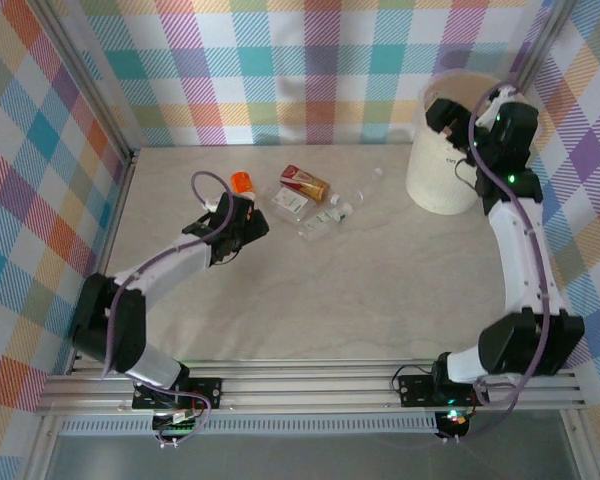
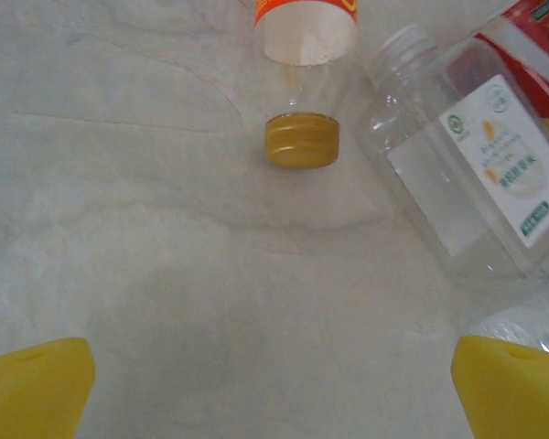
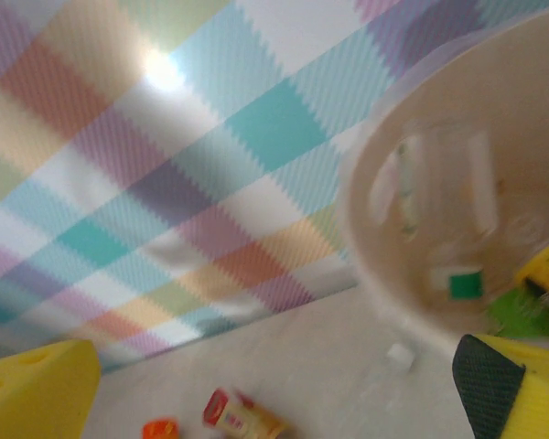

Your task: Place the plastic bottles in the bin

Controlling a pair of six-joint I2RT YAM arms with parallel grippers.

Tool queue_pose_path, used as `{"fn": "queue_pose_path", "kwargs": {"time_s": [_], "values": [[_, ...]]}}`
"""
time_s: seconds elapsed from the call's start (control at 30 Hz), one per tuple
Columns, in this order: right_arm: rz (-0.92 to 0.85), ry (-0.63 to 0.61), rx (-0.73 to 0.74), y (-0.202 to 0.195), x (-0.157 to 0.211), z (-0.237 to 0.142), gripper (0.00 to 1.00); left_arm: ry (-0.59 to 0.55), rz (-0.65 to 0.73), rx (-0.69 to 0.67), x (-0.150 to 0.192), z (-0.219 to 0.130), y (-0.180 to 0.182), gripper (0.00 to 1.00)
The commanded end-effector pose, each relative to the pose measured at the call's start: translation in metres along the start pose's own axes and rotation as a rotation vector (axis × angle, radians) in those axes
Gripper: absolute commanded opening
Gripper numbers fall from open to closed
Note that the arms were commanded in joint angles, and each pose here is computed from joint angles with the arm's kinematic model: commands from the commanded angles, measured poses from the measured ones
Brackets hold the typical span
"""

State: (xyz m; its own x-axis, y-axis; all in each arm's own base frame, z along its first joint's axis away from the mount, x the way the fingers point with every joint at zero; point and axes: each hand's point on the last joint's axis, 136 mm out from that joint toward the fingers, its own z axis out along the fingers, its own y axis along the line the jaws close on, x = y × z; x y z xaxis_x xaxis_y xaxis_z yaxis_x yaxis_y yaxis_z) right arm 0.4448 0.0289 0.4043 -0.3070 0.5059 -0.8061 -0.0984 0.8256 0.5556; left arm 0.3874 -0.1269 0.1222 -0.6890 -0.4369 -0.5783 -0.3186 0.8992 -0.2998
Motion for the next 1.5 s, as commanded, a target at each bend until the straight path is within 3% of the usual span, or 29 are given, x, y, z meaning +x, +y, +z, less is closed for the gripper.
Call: {"fn": "queue_pose_path", "kwargs": {"time_s": [0.0, 0.2, 0.4, 0.77, 0.97, 1.47], "values": [[-0.064, 0.074, -0.188, 0.034, 0.033, -0.024, 1.0, 0.053, 0.028, 0.042, -0.013, 0.019, -0.01, 0.99], [-0.019, 0.206, -0.272, 0.032, 0.104, -0.062, 1.0, 0.088, 0.043, 0.045, -0.036, 0.06, -0.018, 0.91], [-0.004, 0.255, -0.251, 0.017, 0.137, -0.077, 1.0, 0.147, 0.101, 0.107, -0.042, 0.098, -0.028, 0.84], [-0.045, 0.243, -0.227, 0.017, 0.132, -0.082, 1.0, 0.169, 0.159, 0.061, -0.041, 0.127, -0.019, 0.67], [-0.036, 0.246, -0.232, 0.018, 0.132, -0.08, 1.0, 0.193, 0.168, 0.04, -0.036, 0.139, -0.016, 0.65], [-0.021, 0.272, -0.264, 0.02, 0.139, -0.08, 1.0, 0.129, 0.167, 0.048, -0.04, 0.133, -0.011, 0.44]]}}
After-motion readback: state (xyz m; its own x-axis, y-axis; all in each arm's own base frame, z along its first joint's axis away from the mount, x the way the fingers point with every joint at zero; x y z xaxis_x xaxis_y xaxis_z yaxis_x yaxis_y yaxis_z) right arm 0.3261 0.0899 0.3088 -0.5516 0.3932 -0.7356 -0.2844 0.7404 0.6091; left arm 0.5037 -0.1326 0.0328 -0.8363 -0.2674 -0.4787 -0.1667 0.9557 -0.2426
